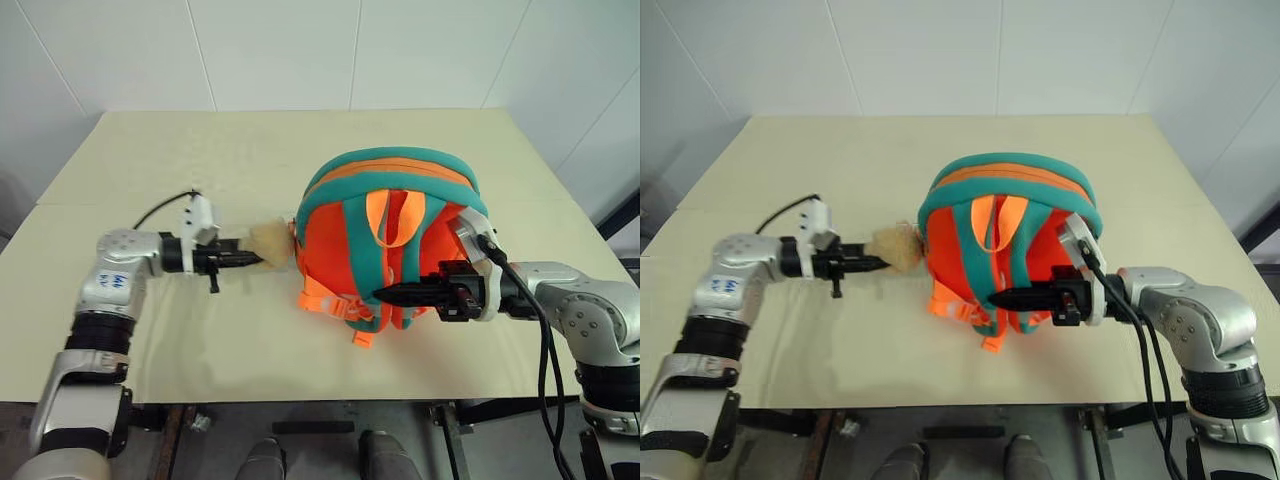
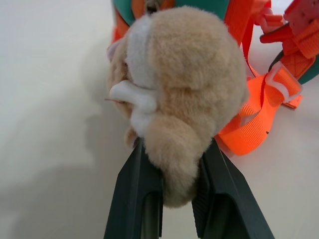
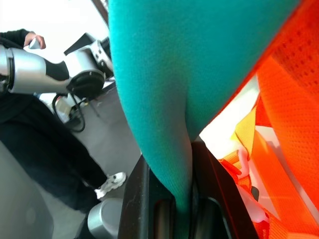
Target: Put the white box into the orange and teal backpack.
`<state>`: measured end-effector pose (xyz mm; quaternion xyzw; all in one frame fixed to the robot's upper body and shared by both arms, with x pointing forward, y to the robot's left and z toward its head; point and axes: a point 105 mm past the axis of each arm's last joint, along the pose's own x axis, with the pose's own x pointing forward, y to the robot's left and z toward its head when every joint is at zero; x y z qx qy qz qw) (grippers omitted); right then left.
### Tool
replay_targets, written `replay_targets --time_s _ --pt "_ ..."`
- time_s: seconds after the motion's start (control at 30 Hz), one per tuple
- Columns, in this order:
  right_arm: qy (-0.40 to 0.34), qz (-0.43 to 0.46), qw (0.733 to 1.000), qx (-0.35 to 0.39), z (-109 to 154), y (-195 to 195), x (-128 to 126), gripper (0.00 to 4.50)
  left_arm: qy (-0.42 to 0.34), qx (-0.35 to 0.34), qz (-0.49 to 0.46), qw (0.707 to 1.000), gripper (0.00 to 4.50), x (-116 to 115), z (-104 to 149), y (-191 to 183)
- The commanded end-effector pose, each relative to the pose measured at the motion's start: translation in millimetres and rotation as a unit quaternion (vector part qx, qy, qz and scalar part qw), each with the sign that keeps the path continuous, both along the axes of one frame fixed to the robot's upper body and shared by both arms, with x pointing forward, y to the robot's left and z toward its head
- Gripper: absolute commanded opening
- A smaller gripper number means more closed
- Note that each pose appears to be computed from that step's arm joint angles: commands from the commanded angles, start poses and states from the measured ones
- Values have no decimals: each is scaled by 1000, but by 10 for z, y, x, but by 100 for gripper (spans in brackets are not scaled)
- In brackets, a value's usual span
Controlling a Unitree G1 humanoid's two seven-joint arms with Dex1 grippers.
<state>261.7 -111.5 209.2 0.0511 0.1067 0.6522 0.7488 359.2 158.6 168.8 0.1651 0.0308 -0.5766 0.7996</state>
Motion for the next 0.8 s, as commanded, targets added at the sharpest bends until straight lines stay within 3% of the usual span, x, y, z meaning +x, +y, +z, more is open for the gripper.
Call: replay_targets --time_s 0.03,0.13,0.23,0.3,0.43,0.67,0.73,0.8 --pt "-36 -23 999 -2 46 1 -18 0 34 32 -5 999 49 -15 -374 -27" --pt "-44 -40 998 -27 -64 -30 -1 0 39 42 5 998 49 -6 -521 18" --pt "-77 -82 993 -37 -115 -114 102 0 11 22 12 1000 49 12 -382 51" --pt "-83 -87 992 -22 -90 -176 88 65 3 7 16 1000 48 -16 -225 89" --pt "-94 -95 991 -32 -86 -289 6 185 4 10 45 999 164 -177 -96 259" --pt "-131 -170 975 -50 -12 -671 18 433 8 16 121 992 396 -515 -72 613" --pt "-127 -184 972 -72 -52 -851 9 450 10 8 129 992 445 -579 -37 640" --pt "-127 -191 968 -98 -99 -1012 -1 450 11 2 134 991 445 -634 -21 662"
